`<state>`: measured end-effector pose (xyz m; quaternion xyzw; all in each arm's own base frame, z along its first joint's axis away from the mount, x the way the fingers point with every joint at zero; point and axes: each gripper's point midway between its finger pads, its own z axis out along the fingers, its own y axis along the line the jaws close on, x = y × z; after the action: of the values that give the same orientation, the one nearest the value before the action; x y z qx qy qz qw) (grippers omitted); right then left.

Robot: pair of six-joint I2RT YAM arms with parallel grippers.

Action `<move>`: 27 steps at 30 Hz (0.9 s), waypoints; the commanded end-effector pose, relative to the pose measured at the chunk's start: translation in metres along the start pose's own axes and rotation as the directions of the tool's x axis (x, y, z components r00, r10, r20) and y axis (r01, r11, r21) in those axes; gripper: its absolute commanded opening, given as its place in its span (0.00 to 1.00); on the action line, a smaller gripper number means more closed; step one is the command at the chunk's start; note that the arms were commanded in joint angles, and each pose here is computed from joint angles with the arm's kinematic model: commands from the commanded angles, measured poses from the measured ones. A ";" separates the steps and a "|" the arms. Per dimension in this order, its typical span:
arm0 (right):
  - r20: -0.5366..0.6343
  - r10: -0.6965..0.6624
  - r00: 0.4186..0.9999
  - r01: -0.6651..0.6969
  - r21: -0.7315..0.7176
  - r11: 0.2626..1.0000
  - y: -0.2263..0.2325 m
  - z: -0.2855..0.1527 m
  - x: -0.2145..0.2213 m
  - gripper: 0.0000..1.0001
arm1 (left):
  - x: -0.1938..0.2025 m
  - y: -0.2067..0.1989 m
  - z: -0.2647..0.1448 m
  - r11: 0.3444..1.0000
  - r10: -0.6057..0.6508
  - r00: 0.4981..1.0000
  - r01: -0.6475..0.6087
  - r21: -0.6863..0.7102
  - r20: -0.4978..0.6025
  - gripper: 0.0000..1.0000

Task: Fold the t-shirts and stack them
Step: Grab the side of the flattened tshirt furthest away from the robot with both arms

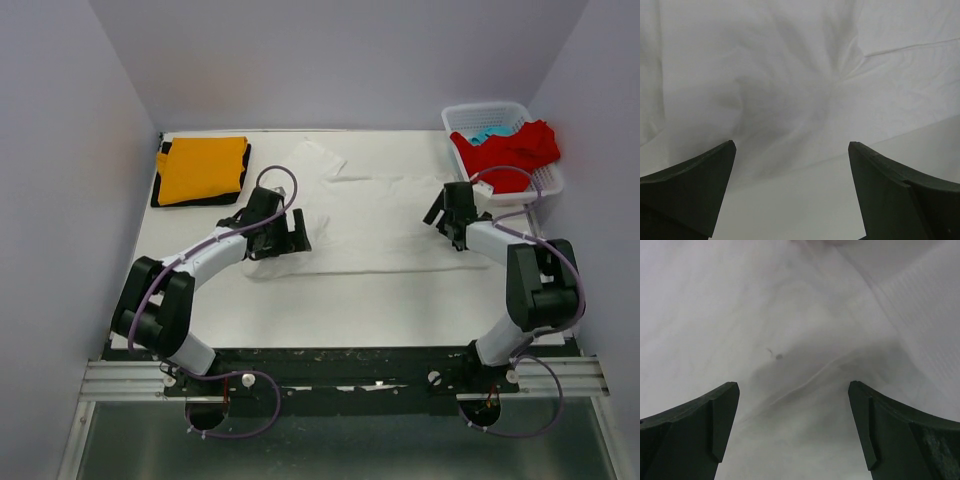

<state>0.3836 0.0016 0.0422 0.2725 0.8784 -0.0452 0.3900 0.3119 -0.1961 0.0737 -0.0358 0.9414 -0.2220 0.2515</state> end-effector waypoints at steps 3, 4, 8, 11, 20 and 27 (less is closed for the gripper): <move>0.162 -0.048 0.986 0.043 0.038 0.998 0.019 0.024 -0.058 1.00 | 0.004 0.024 0.005 0.996 -0.054 0.998 0.054 -0.075 -0.007 0.99; 0.147 -0.058 0.987 0.055 0.023 0.998 0.022 0.024 -0.055 1.00 | 0.006 0.025 0.004 0.996 -0.053 0.999 0.052 -0.076 -0.008 0.98; 0.078 -0.071 0.994 0.079 -0.107 0.991 0.037 0.005 -0.034 1.00 | 0.010 0.024 0.004 0.997 -0.060 0.998 0.060 -0.058 -0.006 0.98; 0.057 -0.123 0.991 0.132 -0.195 0.972 0.060 -0.023 -0.011 1.00 | 0.013 0.023 0.008 0.996 -0.069 0.997 0.068 -0.050 -0.025 0.99; -0.050 -0.198 0.979 0.161 -0.405 0.900 0.103 -0.060 0.068 1.00 | 0.039 0.035 0.012 0.990 -0.127 0.988 0.121 -0.079 -0.084 0.99; -0.238 -0.185 0.954 0.114 -0.283 0.952 0.060 -0.051 0.122 1.00 | 0.068 0.042 0.003 0.982 -0.181 0.976 0.173 -0.079 -0.119 0.99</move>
<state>0.3503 0.1294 0.0322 0.1217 0.9160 0.0901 0.3715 0.2948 -0.1789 0.0418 -0.0911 0.9469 -0.2125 0.2233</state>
